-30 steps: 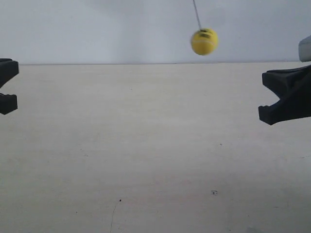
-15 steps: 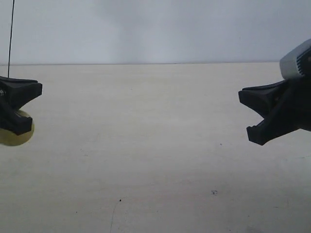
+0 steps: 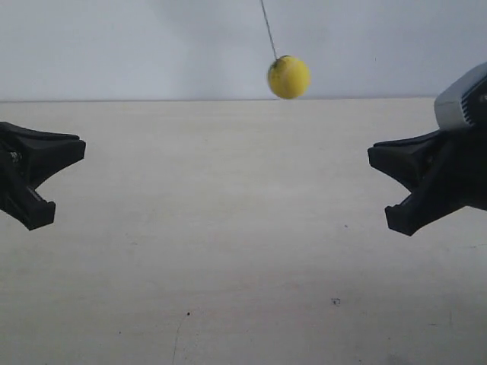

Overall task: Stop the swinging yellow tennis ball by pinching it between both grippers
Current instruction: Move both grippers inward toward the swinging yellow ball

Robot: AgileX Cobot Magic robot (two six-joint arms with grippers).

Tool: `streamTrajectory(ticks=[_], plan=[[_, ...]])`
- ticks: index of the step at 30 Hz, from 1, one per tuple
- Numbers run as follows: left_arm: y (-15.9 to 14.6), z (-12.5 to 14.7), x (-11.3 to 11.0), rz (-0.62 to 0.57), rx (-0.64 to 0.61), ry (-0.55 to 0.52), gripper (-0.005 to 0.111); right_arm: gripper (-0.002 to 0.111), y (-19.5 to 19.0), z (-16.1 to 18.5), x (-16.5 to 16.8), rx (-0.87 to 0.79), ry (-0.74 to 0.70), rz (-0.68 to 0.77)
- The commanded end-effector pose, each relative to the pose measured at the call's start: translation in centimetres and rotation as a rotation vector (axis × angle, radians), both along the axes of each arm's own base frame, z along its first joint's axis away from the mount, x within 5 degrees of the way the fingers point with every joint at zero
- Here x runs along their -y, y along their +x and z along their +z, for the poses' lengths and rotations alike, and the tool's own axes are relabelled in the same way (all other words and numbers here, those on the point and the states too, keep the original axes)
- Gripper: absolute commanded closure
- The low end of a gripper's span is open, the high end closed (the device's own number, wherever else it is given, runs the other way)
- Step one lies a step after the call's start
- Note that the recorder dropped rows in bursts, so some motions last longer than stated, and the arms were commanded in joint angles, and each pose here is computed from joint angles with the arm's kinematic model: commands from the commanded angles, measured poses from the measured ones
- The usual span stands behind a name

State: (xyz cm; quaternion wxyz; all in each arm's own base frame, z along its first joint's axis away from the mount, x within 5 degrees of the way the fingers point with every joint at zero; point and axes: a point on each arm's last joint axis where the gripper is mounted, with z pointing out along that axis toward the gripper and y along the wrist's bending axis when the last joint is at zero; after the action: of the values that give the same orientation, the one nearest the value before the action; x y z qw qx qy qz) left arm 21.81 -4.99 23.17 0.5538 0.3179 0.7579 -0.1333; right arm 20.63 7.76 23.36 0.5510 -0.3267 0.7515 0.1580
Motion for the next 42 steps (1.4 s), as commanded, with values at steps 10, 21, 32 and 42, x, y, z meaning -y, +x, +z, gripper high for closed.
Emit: streamTrajectory(ticks=[10,21,32,42], plan=[[1.5,-4.4,0.7,-0.141,-0.162,0.056,0.102,0.108,0.6,-3.0,-1.1,-0.065,-0.047,0.165],[2.0,-5.4,2.0,-0.36,-0.233,-0.003,0.102,0.108,-0.4,-2.8,-1.9,-0.037,-0.041,0.324],[1.7,-4.8,2.4,-0.428,-0.173,-0.026,0.102,0.108,-0.6,-2.6,-2.1,-0.025,-0.018,0.36],[1.7,-4.8,2.4,-0.434,-0.16,-0.013,0.102,0.108,-0.5,-3.0,-2.3,-0.021,-0.013,0.392]])
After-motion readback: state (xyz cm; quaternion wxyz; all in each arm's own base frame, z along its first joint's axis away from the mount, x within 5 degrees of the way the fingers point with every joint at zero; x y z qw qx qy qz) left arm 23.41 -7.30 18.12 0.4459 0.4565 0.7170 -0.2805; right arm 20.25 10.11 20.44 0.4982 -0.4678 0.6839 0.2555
